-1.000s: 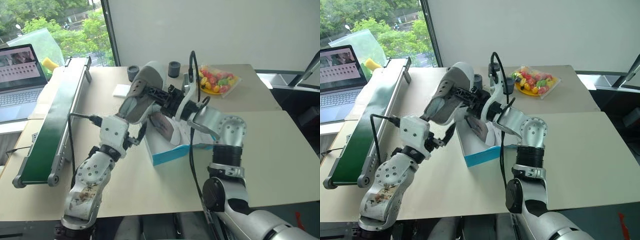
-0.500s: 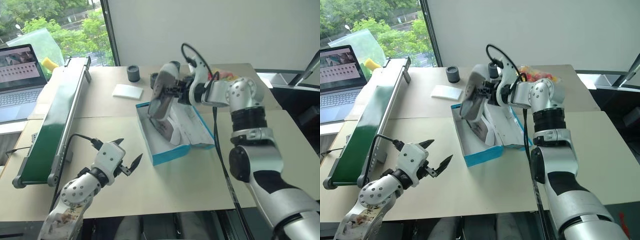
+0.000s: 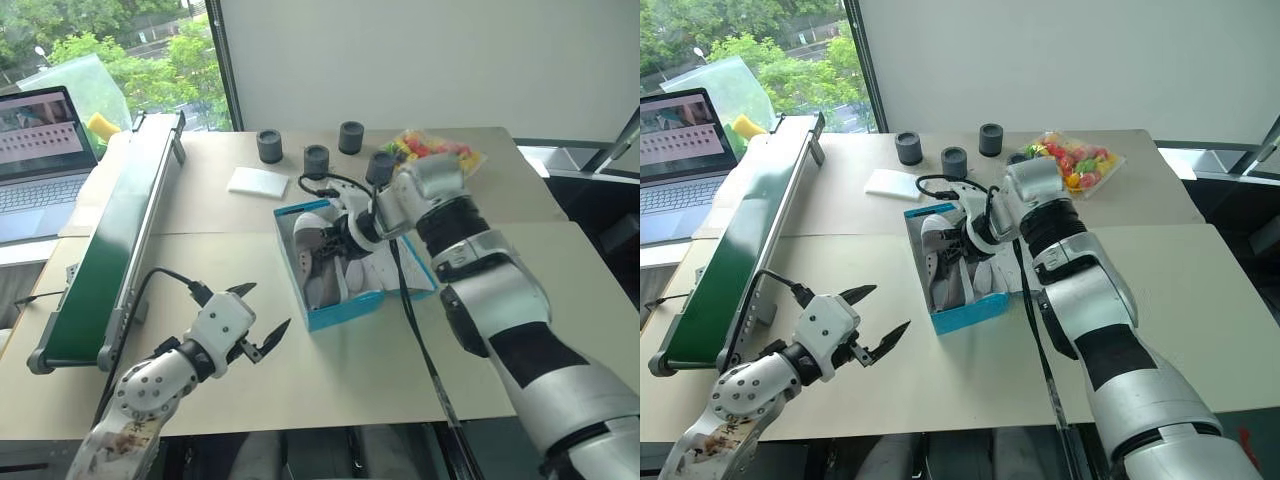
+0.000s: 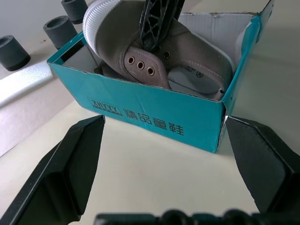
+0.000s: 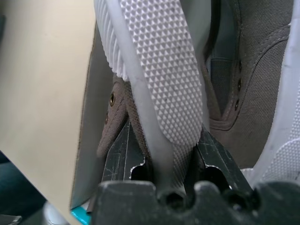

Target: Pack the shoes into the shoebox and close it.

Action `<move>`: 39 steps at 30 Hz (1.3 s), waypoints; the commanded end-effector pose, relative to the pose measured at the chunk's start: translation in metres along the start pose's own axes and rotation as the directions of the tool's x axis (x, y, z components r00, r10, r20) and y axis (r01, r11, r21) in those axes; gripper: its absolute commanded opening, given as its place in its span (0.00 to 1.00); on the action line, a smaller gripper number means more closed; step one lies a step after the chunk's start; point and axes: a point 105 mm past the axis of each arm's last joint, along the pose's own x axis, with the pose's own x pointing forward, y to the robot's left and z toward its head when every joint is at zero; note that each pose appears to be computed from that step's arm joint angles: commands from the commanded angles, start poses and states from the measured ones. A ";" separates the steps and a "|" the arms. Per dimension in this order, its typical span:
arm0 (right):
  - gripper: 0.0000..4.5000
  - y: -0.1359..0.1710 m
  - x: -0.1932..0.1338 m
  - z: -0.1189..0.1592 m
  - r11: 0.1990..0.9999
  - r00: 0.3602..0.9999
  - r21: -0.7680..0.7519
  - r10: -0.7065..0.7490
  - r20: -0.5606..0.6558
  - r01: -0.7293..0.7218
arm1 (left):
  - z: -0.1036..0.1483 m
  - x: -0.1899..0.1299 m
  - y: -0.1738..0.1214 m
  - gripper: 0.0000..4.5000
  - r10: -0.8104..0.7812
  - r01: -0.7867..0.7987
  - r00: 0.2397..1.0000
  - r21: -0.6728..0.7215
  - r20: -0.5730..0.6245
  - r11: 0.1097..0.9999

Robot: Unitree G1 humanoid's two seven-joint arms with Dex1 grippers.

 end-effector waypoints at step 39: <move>0.01 0.017 -0.127 -0.138 0.749 0.885 -0.506 0.461 -0.067 -0.428 | 0.011 0.015 0.002 0.98 -0.103 0.099 0.992 0.061 0.070 0.993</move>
